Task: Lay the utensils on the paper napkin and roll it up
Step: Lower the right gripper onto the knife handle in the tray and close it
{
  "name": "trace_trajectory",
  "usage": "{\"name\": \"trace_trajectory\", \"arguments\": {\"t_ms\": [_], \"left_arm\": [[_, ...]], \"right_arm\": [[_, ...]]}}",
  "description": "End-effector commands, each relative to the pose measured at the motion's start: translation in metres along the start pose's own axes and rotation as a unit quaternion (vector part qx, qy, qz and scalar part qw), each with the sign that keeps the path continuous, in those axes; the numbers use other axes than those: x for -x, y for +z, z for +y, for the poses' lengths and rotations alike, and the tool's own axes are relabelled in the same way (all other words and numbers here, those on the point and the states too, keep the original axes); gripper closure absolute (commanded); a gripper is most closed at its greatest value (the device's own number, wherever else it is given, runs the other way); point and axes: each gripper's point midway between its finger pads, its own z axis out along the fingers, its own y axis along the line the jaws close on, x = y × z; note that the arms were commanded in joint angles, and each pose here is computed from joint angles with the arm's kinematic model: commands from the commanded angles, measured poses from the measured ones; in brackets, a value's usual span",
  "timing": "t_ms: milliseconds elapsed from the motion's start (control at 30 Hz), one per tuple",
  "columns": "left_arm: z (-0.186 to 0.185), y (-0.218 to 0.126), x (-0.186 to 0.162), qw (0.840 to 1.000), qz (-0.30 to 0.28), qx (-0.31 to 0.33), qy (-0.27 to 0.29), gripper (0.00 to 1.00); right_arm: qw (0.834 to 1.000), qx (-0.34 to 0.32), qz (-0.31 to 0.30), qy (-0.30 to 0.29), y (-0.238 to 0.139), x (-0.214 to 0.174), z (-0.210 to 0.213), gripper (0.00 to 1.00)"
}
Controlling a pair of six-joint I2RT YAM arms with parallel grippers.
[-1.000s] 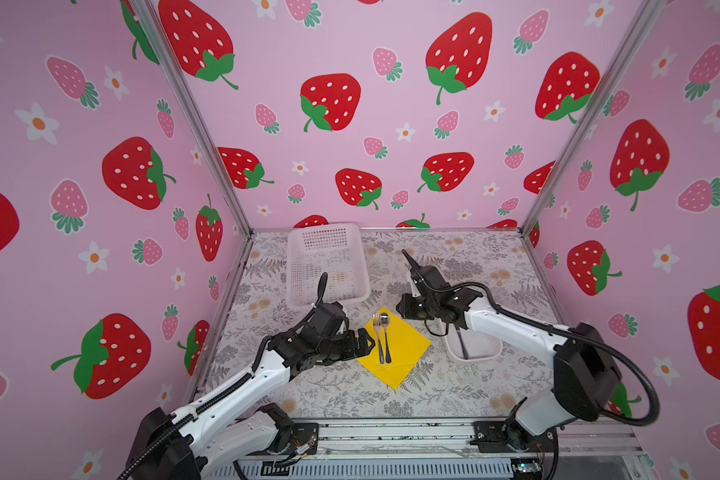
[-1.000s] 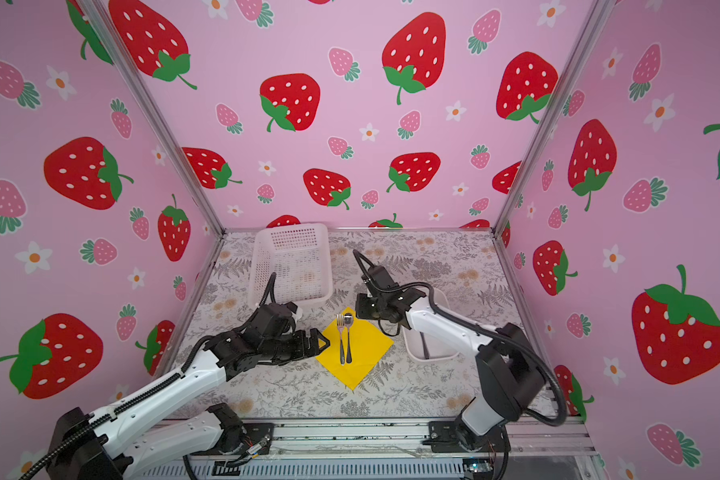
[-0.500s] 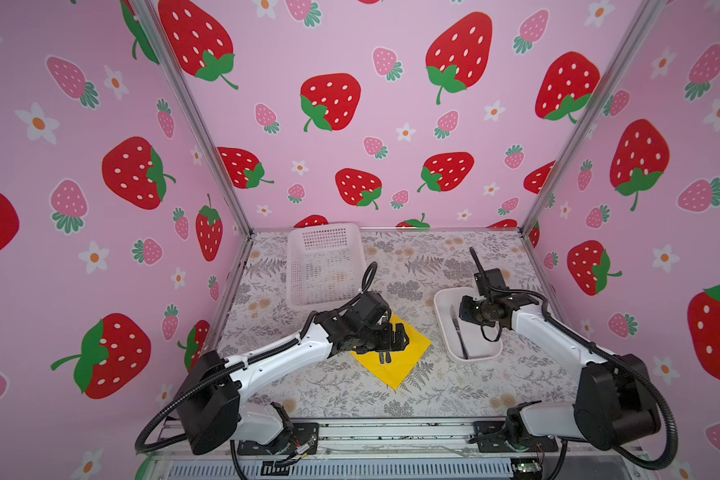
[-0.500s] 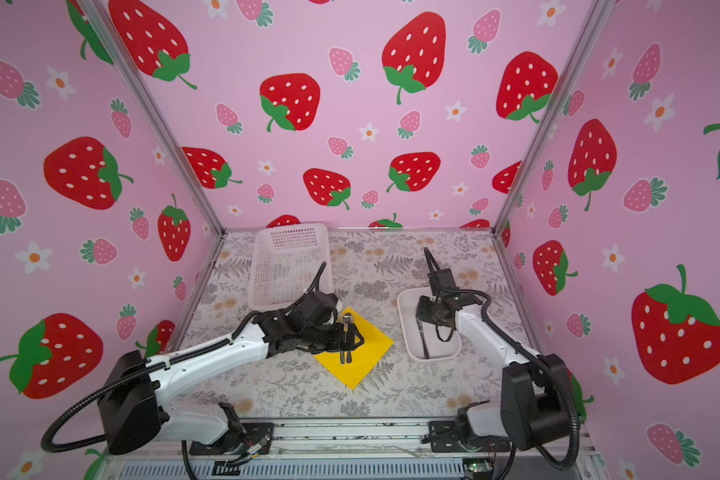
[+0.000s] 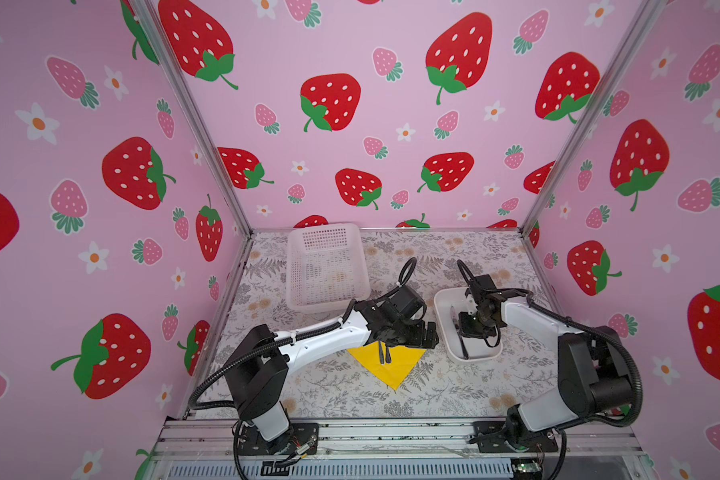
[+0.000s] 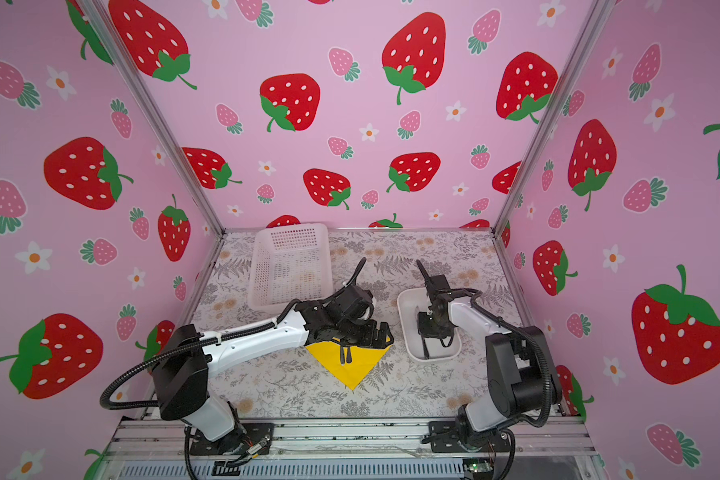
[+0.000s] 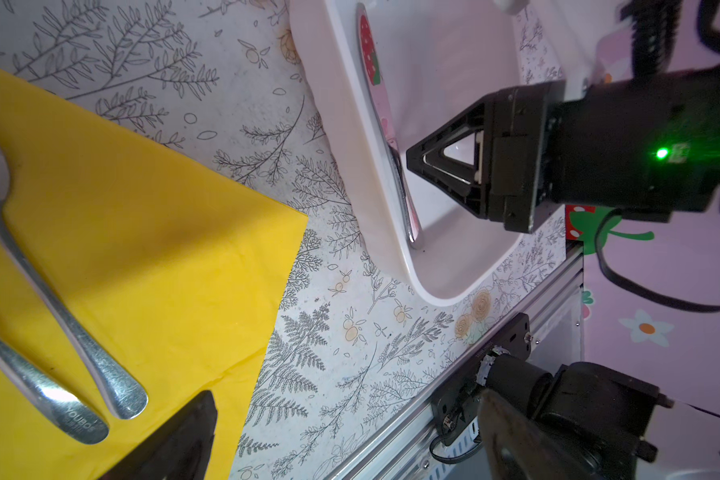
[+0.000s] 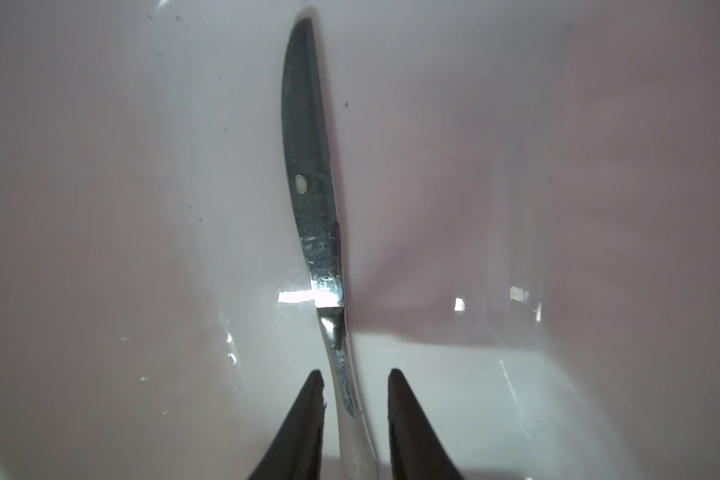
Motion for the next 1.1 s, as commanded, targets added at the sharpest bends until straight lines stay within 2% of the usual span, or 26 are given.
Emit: {"name": "trace_trajectory", "arguments": {"t_ms": [0, 233, 333, 533, 667, 767, 833, 1067], "left_arm": [[-0.009, -0.011, 0.009, 1.0, -0.017, -0.003, 0.011, 0.01], [-0.004, -0.016, 0.012, 0.999, -0.034, 0.009, 0.008, 0.01], [-0.001, -0.018, 0.012, 0.999, -0.038, 0.012, 0.004, 0.01], [0.0, -0.021, 0.01, 0.999, -0.04, 0.013, 0.006, 0.01], [0.0, -0.023, 0.009, 0.999, -0.038, 0.014, 0.008, 0.01], [0.004, -0.022, 0.006, 0.999, -0.036, 0.017, 0.004, 0.01], [0.006, -0.021, 0.005, 0.999, -0.034, 0.019, 0.006, 0.01], [0.005, -0.021, 0.005, 0.999, -0.037, 0.016, 0.009, 0.01]], "right_arm": [[0.998, -0.026, 0.029, -0.041, 0.003, -0.004, 0.003, 0.71], [0.996, -0.055, 0.053, -0.044, 0.018, -0.011, 0.0, 0.71], [0.996, -0.058, 0.057, -0.046, 0.025, -0.013, -0.001, 0.76], [0.997, -0.065, 0.022, -0.027, 0.024, 0.008, -0.001, 0.86], [0.996, -0.083, 0.005, -0.008, 0.023, 0.02, -0.005, 0.89], [0.997, -0.073, -0.01, 0.009, 0.018, 0.03, 0.0, 0.89], [0.997, -0.074, -0.009, 0.009, 0.016, 0.028, -0.001, 0.84], [0.997, -0.067, 0.043, -0.023, 0.016, 0.005, 0.0, 0.73]]}}
